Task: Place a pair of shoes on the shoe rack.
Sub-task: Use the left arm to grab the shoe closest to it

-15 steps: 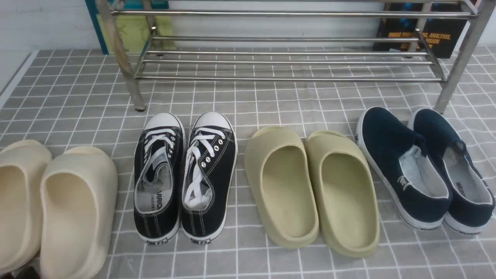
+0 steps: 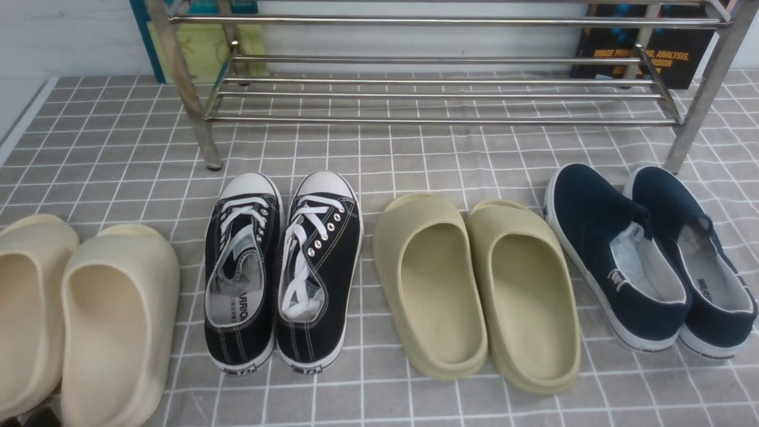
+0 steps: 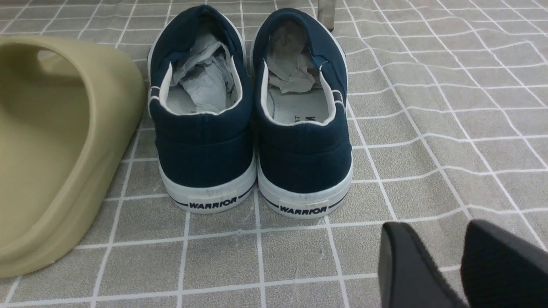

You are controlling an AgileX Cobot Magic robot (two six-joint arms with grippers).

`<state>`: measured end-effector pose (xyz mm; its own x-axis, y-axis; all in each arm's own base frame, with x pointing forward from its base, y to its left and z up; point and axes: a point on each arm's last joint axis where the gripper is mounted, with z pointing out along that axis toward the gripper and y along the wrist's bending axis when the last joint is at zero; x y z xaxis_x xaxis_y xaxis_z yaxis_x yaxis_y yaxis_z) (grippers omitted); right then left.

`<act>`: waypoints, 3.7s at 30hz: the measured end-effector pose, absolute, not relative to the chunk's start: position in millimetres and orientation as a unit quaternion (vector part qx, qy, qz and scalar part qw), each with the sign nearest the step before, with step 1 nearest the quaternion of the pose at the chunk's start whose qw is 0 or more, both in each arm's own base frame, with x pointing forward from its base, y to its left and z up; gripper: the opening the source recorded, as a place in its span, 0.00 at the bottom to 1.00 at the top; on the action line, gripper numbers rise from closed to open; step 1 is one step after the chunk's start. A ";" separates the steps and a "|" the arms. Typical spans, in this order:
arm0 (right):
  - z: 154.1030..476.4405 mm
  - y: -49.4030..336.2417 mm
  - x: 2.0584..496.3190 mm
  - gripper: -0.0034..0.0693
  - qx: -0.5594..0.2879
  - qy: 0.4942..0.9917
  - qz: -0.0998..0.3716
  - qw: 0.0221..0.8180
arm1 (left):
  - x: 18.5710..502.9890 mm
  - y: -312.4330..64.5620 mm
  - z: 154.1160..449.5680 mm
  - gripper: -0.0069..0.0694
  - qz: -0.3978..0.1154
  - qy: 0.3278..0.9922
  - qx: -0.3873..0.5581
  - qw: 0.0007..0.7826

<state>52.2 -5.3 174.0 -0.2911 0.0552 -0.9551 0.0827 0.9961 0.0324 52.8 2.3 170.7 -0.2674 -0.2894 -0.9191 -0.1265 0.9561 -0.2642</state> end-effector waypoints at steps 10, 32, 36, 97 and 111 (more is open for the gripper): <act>174.0 -5.3 52.2 0.38 0.043 0.803 -0.012 0.594 | 53.1 2.0 171.7 0.40 -0.074 0.789 -0.134 0.595; 174.0 -5.3 52.2 0.38 0.043 0.803 -0.012 0.594 | 53.5 0.0 172.9 0.40 -0.102 0.782 -0.151 0.596; 174.0 -5.3 52.2 0.38 0.043 0.803 -0.012 0.594 | 54.2 -1.7 175.1 0.40 -0.138 0.768 -0.178 0.599; 174.0 -5.3 52.2 0.38 0.043 0.803 -0.012 0.594 | 240.6 -65.5 241.6 0.69 -0.067 0.977 -0.084 0.184; 174.0 -5.3 52.2 0.38 0.043 0.803 -0.012 0.594 | 280.7 -75.8 182.5 0.23 -0.059 0.980 -0.099 0.164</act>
<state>52.2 -5.3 174.0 -0.2911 0.0552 -0.9551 0.0827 0.9961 0.0324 280.7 -75.8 182.5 -0.9268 -0.2138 -0.3089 -0.1751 0.9733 -0.1484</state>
